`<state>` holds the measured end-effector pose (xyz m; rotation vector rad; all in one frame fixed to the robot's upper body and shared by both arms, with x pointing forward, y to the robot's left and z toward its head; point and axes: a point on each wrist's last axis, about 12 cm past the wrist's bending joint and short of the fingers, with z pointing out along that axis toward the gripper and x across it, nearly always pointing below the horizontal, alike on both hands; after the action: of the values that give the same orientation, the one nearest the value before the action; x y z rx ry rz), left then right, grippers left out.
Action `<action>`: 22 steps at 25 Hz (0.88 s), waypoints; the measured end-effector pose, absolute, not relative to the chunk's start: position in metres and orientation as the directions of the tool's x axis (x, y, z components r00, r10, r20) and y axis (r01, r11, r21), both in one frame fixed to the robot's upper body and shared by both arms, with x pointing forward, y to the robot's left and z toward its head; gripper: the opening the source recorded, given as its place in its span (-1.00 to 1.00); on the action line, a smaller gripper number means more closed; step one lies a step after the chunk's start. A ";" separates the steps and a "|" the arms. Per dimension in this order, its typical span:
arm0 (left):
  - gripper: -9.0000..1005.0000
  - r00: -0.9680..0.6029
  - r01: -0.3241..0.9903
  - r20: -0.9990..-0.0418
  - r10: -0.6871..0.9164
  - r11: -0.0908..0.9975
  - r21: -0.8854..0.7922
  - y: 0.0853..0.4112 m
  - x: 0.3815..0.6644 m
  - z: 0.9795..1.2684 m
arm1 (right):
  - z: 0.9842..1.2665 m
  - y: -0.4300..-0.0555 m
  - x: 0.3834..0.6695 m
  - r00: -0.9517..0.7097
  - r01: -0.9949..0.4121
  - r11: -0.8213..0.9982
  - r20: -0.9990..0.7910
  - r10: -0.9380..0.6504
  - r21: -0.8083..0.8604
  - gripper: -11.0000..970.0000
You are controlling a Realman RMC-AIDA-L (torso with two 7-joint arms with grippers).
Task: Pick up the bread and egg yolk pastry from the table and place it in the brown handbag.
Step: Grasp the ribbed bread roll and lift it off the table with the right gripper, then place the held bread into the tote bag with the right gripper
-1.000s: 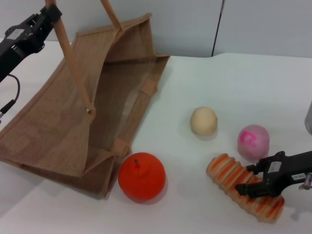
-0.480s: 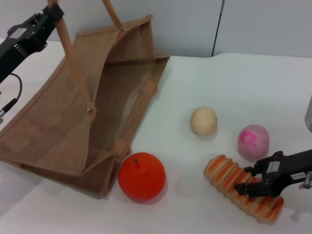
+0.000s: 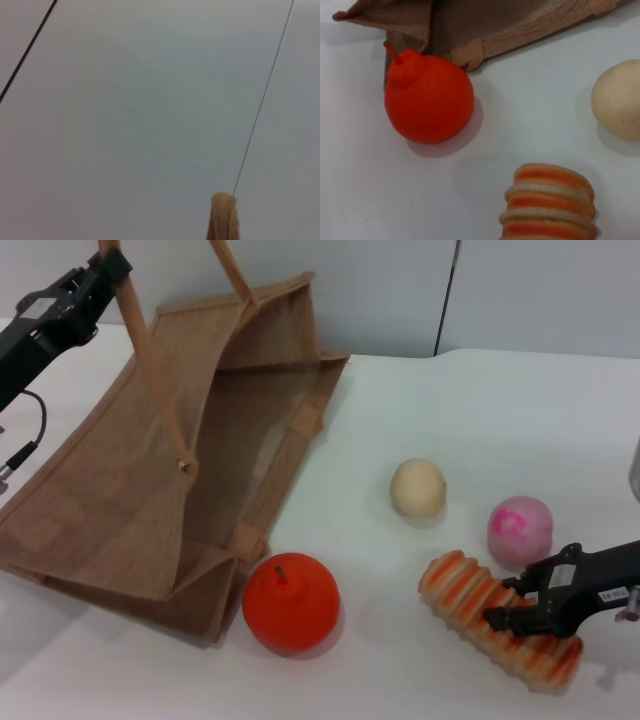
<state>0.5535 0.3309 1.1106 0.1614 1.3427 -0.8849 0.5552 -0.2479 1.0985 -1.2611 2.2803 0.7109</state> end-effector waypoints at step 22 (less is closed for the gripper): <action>-0.75 -0.076 0.771 -0.879 -0.471 0.531 -0.351 0.305 0.558 1.126 | 1.153 -0.212 0.591 -0.265 -0.954 0.278 -0.737 -0.622 0.109 -0.38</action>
<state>0.5580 0.3046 1.1264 0.2987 1.2779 -1.0514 0.5908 -0.2123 1.1535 -1.4114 1.9791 0.7530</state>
